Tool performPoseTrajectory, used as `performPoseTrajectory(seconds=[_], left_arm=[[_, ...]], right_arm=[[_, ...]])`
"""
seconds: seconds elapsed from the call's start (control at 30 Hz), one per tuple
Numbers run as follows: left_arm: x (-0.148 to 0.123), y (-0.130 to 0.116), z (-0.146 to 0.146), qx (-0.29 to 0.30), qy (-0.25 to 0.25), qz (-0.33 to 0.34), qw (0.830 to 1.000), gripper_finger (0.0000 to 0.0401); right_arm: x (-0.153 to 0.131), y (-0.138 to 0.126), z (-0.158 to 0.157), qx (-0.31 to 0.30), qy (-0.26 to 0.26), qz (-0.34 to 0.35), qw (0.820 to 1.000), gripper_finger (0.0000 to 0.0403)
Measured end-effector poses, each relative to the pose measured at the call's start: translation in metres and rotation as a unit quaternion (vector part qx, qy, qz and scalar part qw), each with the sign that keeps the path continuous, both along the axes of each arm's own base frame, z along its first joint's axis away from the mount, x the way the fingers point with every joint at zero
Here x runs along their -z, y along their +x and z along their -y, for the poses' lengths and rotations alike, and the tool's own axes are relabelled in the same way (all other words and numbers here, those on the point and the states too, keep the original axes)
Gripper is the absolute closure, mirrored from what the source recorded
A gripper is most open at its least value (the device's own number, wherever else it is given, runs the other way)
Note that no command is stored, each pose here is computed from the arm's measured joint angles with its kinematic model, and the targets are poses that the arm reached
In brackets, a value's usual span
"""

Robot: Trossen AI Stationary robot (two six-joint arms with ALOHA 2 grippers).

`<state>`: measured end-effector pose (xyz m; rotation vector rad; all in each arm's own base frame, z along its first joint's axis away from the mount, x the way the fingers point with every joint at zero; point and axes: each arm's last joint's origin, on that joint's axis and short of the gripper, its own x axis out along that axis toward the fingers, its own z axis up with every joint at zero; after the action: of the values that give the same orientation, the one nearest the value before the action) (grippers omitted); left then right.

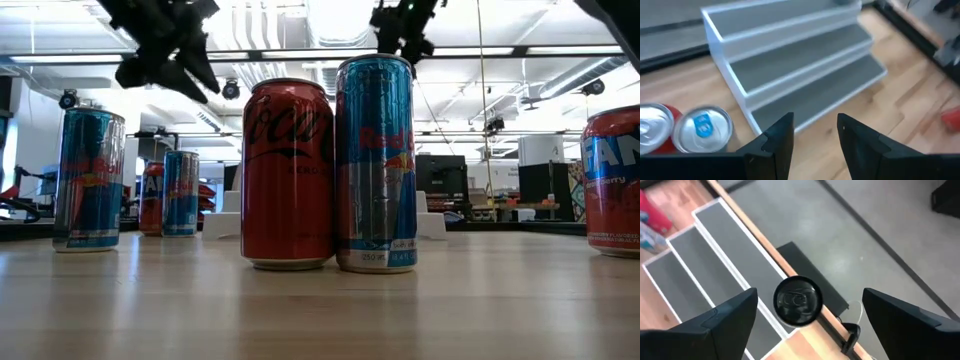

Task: Place canned beverage on shelf
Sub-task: Put the right white soda can on the middle tier of the shelf aligned with the other white soda can

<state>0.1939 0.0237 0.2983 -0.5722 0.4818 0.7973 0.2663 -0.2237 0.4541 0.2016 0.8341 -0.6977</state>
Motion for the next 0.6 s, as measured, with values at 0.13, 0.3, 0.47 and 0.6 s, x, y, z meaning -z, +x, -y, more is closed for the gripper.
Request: performPoseTrajectory(seconds=[0.13,0.3,0.47,0.6], left_arm=[[-0.011,-0.013,-0.001,-0.006,0.004,0.02,1.0,0.0242],[-0.013,-0.023,0.002,0.021,-0.02,0.017,0.999,0.0206],[-0.013,-0.015,0.002,0.046,-0.005,0.018,0.999,0.0187],[-0.013,-0.002,0.002,0.073,0.023,0.024,0.997,0.0186]], right_arm=[[-0.016,-0.014,-0.012,0.005,-0.008,0.028,1.0,0.0055],[-0.025,-0.027,-0.025,-0.003,0.022,0.05,0.998,0.0058],[-0.029,-0.036,-0.05,-0.014,0.059,0.04,0.997,0.006],[-0.03,-0.04,-0.078,-0.019,0.079,0.045,0.996,0.006]])
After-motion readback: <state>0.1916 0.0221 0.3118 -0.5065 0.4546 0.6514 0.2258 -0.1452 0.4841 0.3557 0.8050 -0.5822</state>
